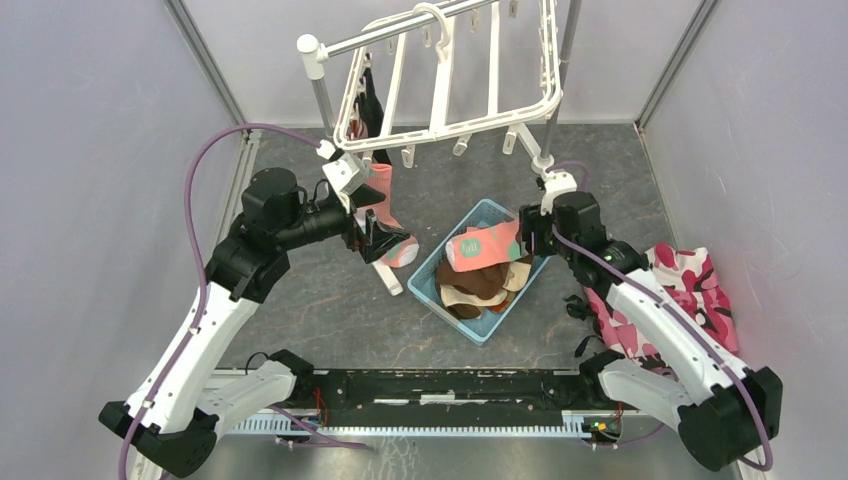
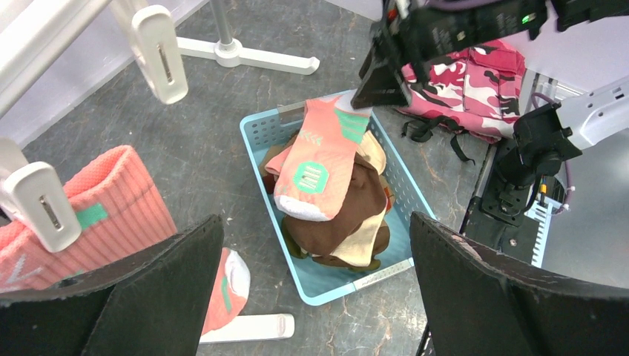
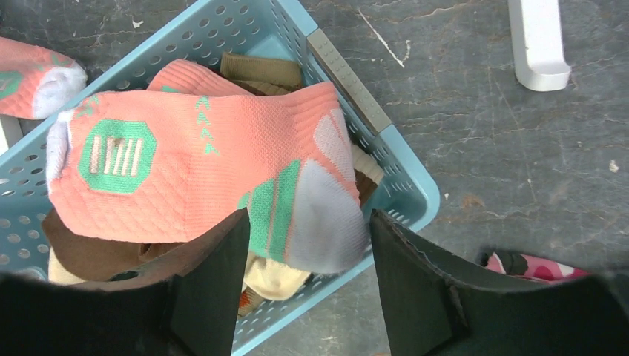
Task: Remove the socks clipped to the hanger
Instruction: Place the sock in the bin.
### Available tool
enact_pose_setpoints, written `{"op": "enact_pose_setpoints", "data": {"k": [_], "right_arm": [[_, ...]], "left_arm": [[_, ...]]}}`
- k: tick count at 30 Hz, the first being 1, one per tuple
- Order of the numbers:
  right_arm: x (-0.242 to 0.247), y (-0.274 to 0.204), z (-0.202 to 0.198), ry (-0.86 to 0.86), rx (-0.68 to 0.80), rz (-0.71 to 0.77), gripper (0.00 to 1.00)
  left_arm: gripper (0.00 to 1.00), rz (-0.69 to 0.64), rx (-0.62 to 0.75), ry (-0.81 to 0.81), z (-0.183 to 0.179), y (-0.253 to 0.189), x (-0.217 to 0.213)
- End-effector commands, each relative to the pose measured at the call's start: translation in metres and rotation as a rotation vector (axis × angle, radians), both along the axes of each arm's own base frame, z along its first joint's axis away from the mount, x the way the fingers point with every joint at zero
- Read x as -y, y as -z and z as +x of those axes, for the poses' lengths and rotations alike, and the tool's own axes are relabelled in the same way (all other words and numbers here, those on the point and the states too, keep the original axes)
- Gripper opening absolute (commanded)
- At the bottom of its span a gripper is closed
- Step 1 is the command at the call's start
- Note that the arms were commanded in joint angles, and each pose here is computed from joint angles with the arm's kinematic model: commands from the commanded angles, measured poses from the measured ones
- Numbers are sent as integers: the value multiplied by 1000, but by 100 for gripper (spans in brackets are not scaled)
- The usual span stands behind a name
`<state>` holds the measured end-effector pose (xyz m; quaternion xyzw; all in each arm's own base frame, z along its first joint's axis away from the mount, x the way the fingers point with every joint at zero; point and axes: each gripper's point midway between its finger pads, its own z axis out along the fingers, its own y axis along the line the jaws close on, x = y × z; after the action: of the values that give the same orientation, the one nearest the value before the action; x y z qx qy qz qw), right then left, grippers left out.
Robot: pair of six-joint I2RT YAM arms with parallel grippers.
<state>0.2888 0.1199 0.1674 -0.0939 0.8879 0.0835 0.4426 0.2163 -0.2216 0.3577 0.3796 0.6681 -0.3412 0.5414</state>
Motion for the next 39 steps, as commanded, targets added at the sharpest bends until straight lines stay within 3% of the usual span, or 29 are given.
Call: {"op": "enact_pose_setpoints", "data": {"k": [1, 6, 10, 18, 21, 25, 27, 29, 31, 35, 39], "right_arm": [[-14, -83, 8, -16, 192, 153, 64], [-87, -80, -6, -285, 184, 437, 43], [-124, -45, -11, -404, 115, 599, 25], [-94, 75, 12, -164, -95, 543, 15], [-71, 127, 1, -46, -205, 473, 11], [-70, 110, 1, -70, -163, 440, 24], [-69, 77, 9, -75, -54, 404, 38], [-77, 25, 17, -111, 94, 398, 59], [-94, -22, 17, -189, 213, 411, 71], [-153, -91, -1, -464, 405, 462, 81], [-207, -110, -4, -658, 485, 450, 85]], "left_arm": [[100, -51, -20, -54, 5, -19, -6], [100, -69, -58, -73, 8, -22, -9], [100, -54, -67, -102, 11, -19, -18], [100, -20, -75, -195, 20, -18, -45], [100, 16, -91, -253, 22, -9, -58], [100, 32, -53, -331, 31, -12, -73], [100, 36, -24, -357, 35, -18, -80], [100, 30, -15, -369, 40, -23, -85], [100, 18, -23, -363, 44, -27, -85], [100, 7, -49, -323, 48, -29, -82], [100, 33, -86, -330, 55, -28, -88]]}}
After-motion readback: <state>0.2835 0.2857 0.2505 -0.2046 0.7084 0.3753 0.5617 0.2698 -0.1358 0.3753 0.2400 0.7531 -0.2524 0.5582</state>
